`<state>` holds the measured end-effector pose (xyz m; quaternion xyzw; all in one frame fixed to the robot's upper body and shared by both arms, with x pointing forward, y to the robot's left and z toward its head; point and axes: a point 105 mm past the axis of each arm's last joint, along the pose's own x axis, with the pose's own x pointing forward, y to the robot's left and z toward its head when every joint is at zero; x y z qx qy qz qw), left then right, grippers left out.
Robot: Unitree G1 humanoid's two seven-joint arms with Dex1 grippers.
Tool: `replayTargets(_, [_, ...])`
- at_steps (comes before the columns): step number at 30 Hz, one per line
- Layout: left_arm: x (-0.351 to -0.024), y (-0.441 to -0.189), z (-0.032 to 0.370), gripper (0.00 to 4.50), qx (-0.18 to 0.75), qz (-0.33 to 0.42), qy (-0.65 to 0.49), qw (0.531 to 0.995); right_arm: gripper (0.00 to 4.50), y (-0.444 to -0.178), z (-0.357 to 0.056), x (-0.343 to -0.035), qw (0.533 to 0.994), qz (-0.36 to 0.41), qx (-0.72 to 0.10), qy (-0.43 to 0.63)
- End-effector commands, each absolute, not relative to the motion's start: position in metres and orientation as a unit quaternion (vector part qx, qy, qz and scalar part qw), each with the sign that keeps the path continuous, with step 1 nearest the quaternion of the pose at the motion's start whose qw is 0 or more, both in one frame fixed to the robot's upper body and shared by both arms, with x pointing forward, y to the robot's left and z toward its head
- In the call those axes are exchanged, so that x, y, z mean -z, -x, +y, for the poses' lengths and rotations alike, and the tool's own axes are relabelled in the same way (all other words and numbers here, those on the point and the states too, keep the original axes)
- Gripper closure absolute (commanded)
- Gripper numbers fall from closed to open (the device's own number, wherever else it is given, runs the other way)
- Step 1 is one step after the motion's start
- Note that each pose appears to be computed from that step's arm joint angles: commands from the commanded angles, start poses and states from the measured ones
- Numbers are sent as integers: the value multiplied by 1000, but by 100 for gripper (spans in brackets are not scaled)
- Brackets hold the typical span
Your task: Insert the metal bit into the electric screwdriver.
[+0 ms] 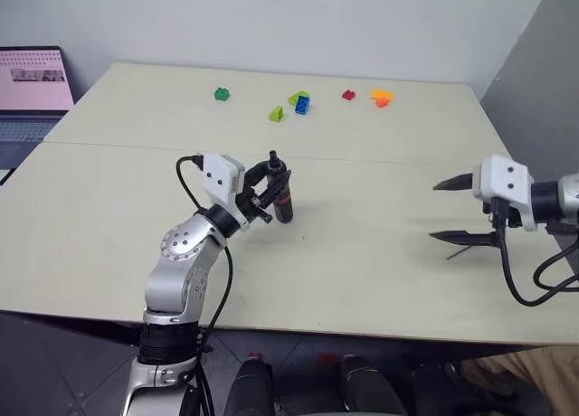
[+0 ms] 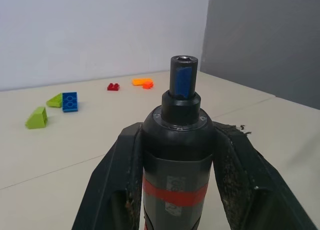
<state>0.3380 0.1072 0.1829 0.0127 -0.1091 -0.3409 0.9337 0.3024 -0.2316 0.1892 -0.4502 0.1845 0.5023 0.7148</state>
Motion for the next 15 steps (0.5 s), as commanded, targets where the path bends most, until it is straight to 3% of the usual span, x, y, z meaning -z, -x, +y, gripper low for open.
replayTargets(1, [-188,-329,87,289,380,-120,-18,917,0,-312,-261,-165,591,253,-525,557])
replayTargets(6, [-190,-329,86,289,378,-123,-21,917,0,-330,-283,-144,504,310,-532,606])
replayTargets(15, [-188,-330,90,289,368,-123,-22,921,0,-344,-288,-128,469,334,-539,615])
